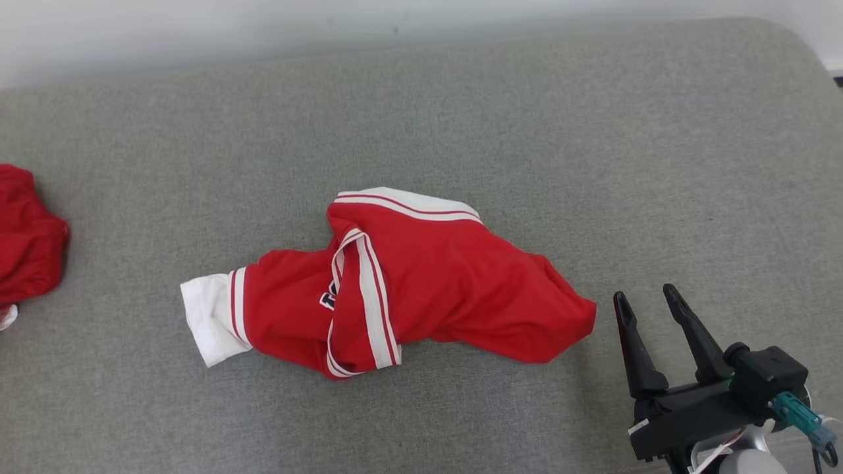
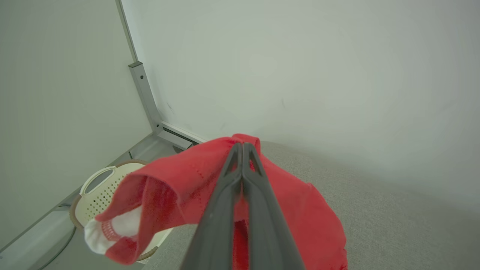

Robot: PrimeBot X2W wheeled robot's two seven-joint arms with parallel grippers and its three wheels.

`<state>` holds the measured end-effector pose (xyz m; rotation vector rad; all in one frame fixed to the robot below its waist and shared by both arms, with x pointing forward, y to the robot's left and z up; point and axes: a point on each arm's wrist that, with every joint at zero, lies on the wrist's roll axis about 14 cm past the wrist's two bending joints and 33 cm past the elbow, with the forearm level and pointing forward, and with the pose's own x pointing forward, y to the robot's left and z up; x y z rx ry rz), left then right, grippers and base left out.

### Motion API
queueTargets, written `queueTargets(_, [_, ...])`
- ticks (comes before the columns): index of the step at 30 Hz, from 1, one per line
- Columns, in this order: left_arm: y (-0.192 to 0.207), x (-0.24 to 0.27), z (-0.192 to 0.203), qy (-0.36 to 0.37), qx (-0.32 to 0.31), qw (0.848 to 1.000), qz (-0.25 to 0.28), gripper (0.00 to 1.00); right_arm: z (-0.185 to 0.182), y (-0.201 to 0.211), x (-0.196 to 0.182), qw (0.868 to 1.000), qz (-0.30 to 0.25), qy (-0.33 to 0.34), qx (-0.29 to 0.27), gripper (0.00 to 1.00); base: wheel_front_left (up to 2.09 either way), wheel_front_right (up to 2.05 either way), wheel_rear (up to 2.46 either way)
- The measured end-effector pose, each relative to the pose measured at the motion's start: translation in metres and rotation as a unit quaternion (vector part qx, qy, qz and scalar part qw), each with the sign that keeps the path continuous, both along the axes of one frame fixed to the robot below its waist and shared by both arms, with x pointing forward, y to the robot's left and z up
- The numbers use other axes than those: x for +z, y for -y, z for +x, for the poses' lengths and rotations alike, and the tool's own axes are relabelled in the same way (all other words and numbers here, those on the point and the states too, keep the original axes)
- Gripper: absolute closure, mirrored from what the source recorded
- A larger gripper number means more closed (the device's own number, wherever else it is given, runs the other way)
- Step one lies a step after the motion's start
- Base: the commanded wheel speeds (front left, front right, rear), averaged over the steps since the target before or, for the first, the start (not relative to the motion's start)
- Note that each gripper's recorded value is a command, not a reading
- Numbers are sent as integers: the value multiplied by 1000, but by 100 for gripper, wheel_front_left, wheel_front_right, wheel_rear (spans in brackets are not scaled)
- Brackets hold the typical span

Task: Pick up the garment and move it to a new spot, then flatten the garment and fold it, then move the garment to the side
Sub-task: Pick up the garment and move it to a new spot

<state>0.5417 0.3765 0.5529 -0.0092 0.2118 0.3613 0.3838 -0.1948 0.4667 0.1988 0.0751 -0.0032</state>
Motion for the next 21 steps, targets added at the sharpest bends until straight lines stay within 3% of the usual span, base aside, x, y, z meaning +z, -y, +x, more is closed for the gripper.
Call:
queueTargets(9, [13, -83, -30, -6, 27, 992, -123, 100, 11, -10, -1, 1000, -3, -6, 18, 0, 0, 0, 0])
queueTargets(15, [35, -110, -43, 4, 7, 984, -179, 100, 10, -10, 1, 1000, -7, -5, 19, 0, 0, 0, 0])
queueTargets(16, [37, -110, -44, 7, 1, 984, -179, 71, 10, -11, 2, 1000, -9, -4, 20, 0, 0, 0, 0])
queueTargets(17, [39, -108, -44, 10, -6, 985, -174, 51, 10, -11, 2, 1000, -11, -4, 21, 0, 0, 0, 0])
queueTargets(18, [40, -105, -44, 23, -10, 984, -175, 0, 10, -10, 3, 1000, -12, -2, 21, 0, 0, 0, 0])
queueTargets(21, [42, -94, -46, 48, -20, 986, -158, 0, 10, -9, 8, 1000, -15, 3, 19, 0, 0, 0, 0])
